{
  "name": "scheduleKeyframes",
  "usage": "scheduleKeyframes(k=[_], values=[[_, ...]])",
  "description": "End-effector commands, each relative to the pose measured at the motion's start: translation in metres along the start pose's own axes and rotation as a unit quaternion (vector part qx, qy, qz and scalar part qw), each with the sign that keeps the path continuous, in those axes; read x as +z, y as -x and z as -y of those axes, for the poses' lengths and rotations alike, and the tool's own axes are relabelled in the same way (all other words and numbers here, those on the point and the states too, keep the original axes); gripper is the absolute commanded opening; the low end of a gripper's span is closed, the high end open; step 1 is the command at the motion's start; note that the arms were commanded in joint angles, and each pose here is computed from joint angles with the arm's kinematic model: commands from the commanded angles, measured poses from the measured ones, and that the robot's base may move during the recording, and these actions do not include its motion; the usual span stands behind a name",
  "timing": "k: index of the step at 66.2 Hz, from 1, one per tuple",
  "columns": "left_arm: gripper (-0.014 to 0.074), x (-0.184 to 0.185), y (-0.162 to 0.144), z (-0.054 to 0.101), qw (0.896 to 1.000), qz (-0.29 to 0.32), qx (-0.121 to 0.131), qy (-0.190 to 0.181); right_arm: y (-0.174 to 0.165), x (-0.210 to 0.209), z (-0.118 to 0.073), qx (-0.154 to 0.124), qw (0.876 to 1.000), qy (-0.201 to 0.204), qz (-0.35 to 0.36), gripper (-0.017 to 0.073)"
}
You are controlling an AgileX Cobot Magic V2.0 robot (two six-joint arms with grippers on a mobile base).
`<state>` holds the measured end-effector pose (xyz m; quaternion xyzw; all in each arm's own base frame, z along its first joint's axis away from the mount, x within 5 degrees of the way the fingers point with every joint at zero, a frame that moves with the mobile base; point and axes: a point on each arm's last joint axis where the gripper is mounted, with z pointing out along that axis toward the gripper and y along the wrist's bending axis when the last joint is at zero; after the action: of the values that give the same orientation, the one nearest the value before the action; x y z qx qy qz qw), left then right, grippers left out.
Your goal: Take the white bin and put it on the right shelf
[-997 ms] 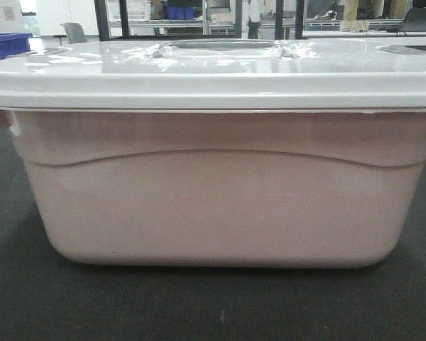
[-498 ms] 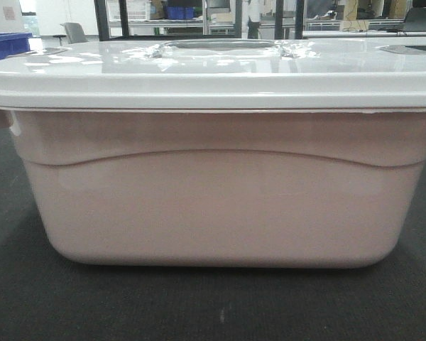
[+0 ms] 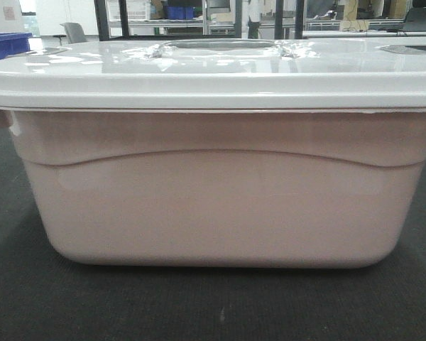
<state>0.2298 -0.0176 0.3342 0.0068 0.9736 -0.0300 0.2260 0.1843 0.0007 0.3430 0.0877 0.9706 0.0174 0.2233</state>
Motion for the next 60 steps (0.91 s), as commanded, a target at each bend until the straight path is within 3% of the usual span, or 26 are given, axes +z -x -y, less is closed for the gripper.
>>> scheduleKeyframes(k=[1, 8, 27, 36, 48, 60], values=[[0.0338, -0.014, 0.008, 0.002, 0.999, 0.047, -0.006, -0.01, 0.008, -0.008, 0.0, -0.004, 1.0, -0.001, 0.03, 0.0649], [0.0574, -0.014, 0.008, 0.002, 0.999, 0.046, -0.006, -0.01, 0.01, -0.004, 0.0, -0.004, 1.0, -0.003, 0.021, 0.0624], [0.0542, -0.015, 0.008, 0.005, 0.998, 0.05, -0.016, -0.029, 0.016, -0.007, -0.001, -0.004, 0.999, 0.001, 0.036, 0.0625], [0.0542, -0.028, 0.017, 0.016, 0.993, 0.073, -0.035, -0.088, 0.027, -0.024, -0.007, 0.004, 0.997, 0.025, 0.066, 0.0625], [0.0542, -0.054, 0.036, 0.036, 0.972, 0.131, -0.02, -0.195, 0.05, -0.042, -0.02, -0.009, 0.992, 0.081, 0.1, 0.0623], [0.0542, -0.032, 0.051, 0.052, 0.954, 0.091, -0.003, -0.286, 0.069, -0.012, -0.037, -0.014, 0.988, 0.149, 0.047, 0.0623]])
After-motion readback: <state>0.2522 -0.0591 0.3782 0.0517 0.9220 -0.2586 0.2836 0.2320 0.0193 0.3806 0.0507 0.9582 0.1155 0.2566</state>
